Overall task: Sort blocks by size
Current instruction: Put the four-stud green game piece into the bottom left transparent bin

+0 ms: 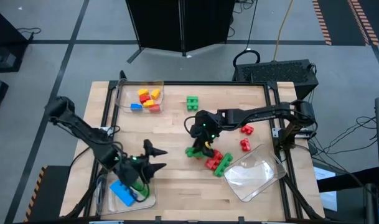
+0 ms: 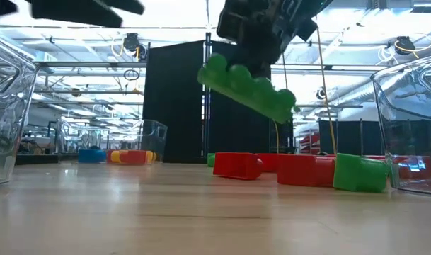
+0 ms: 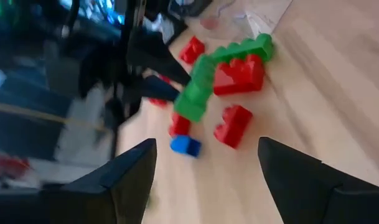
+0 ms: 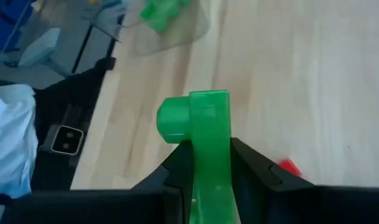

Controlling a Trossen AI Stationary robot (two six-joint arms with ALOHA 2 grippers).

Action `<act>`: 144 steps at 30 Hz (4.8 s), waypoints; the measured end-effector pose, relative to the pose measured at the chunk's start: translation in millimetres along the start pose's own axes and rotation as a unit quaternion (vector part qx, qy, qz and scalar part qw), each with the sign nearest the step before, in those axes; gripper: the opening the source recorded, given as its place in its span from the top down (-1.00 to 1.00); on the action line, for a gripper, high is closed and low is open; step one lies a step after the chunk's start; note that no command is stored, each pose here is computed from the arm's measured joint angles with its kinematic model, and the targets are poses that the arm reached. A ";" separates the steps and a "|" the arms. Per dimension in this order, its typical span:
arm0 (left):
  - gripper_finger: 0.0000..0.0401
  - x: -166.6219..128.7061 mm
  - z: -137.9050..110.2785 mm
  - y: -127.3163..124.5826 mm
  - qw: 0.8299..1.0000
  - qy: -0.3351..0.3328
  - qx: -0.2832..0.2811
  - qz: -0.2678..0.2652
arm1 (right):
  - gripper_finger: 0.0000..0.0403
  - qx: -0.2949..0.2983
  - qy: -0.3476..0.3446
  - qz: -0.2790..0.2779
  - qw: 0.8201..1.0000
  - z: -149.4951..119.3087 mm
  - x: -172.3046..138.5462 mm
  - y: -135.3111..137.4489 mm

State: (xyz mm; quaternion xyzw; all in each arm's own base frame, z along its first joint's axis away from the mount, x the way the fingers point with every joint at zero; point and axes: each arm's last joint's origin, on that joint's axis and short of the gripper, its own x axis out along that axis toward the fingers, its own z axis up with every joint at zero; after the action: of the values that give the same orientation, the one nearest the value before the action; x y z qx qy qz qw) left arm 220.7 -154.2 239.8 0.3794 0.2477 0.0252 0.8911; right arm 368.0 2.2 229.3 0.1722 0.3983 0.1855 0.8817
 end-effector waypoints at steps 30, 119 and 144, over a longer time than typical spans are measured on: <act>-0.40 87.0 1.2 3.3 0.982 -0.052 0.182 0.027 | 0.63 -0.037 -0.039 0.028 0.998 7.1 8.8 22.4; 0.32 -104.5 -36.5 21.0 0.705 0.230 -0.526 -0.417 | 0.29 -0.140 0.214 -0.241 0.936 -79.6 35.5 60.3; -0.02 -92.5 -35.5 -17.8 0.699 0.336 -0.507 -0.376 | -0.10 -0.341 0.279 -0.188 0.878 -99.2 42.7 94.7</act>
State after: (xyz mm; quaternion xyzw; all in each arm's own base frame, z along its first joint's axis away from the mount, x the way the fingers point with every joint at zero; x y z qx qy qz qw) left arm 120.9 -164.9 245.6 -0.2881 0.6026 -0.0641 0.7414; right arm 300.2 120.1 182.9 -0.2762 0.5649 0.1809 0.7562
